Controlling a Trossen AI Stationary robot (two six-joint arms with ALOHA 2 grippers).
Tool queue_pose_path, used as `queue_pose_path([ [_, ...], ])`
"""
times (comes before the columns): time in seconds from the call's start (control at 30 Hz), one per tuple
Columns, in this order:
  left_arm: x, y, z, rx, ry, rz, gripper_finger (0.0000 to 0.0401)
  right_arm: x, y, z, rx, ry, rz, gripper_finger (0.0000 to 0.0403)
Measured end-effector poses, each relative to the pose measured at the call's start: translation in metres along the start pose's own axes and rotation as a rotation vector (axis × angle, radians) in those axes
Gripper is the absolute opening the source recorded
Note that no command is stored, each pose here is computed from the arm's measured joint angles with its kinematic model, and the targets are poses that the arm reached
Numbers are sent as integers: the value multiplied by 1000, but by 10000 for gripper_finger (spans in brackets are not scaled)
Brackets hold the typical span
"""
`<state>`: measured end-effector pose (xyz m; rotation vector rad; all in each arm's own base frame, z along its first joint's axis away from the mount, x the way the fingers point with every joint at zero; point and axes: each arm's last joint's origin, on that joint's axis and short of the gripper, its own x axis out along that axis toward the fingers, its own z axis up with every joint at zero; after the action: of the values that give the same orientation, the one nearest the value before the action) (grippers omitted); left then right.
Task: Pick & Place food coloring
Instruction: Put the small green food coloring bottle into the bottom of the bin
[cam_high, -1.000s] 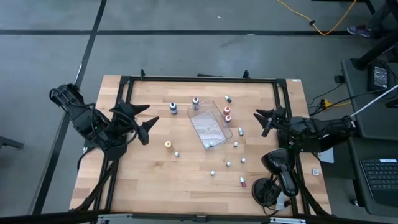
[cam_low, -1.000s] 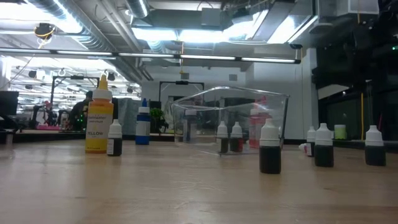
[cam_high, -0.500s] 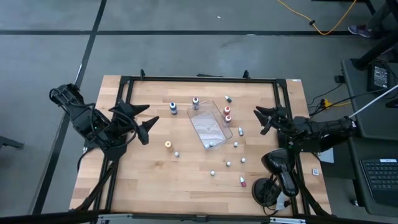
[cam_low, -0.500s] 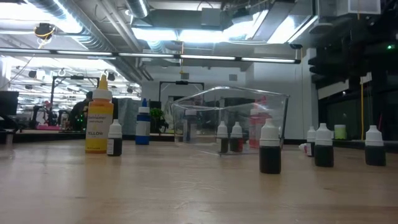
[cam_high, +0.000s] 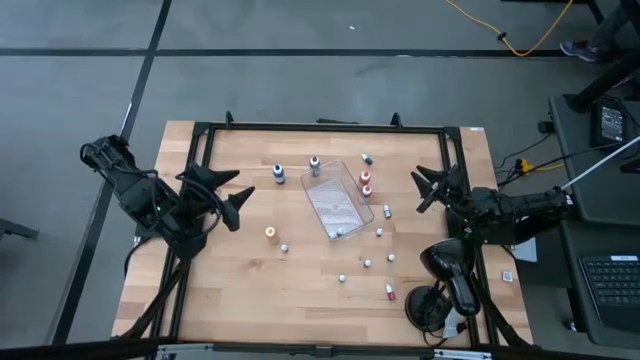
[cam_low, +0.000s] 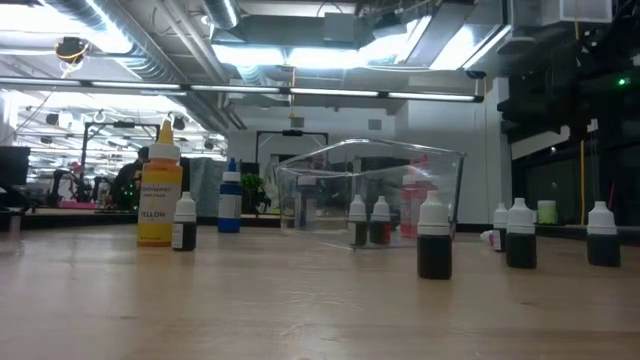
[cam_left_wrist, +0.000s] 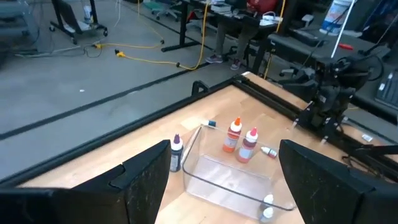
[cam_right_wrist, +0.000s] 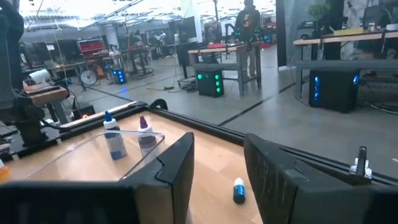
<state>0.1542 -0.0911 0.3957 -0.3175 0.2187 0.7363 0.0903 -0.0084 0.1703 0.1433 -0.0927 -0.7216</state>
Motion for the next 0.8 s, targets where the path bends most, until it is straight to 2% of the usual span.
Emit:
queue_pose_path([
  [0.2,3,-16,-13,149,-59,28,290,0,0,0,1,0,1,142],
  [0.33,0,-14,-19,204,-50,35,290,0,0,0,3,0,1,142],
  [0.53,-9,3,-43,210,-90,1,290,0,0,0,2,0,2,142],
  [0.67,-9,15,-63,205,-82,-19,290,0,0,0,4,0,3,142],
  [0.8,-4,27,-73,229,-82,-1,290,0,0,0,2,0,3,142],
])
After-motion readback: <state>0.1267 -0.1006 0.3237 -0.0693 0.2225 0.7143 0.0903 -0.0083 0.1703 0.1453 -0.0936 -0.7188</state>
